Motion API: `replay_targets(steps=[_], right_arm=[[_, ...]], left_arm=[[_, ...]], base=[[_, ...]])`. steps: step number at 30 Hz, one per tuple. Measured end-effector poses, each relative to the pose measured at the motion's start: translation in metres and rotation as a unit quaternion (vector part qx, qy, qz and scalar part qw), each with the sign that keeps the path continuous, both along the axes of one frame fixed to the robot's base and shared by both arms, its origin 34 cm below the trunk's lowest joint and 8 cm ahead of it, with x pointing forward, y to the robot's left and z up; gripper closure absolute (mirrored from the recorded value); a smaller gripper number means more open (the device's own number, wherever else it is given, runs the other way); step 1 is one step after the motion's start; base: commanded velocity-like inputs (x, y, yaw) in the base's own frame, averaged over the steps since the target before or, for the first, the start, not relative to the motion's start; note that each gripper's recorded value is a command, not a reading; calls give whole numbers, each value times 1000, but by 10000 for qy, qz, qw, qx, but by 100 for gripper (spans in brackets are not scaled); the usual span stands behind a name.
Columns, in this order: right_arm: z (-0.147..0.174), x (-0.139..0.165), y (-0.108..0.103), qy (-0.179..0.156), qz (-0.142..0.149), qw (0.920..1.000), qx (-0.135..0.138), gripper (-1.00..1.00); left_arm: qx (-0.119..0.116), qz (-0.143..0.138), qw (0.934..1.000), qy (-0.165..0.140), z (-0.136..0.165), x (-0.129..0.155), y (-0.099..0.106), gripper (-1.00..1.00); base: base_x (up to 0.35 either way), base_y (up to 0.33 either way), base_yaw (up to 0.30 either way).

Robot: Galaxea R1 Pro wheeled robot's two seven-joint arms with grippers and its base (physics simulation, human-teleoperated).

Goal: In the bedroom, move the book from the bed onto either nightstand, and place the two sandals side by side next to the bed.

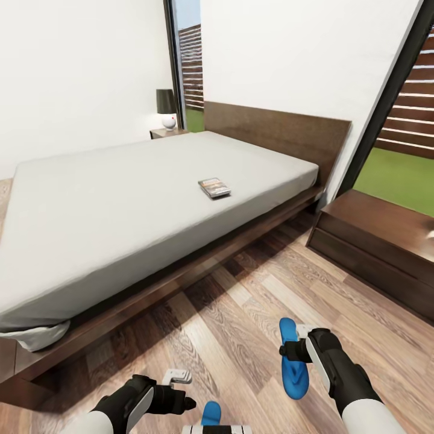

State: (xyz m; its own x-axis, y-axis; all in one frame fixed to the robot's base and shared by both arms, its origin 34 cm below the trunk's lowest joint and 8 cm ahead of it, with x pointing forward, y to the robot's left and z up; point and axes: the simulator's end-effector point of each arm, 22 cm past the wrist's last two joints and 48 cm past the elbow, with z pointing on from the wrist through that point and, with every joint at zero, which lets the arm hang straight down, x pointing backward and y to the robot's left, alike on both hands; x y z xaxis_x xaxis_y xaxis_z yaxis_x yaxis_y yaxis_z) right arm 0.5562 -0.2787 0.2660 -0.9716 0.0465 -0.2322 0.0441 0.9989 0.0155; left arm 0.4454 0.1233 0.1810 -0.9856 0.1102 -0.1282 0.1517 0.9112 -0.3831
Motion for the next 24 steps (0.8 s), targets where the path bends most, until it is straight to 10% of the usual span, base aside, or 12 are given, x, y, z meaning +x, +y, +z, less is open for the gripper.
replay_targets(steps=[24], right_arm=[[-14,-7,0,145,2,9999,0,100]], left_arm=[[-4,-11,9999,110,-10,-7,-1,-100]], base=[[0,0,0]])
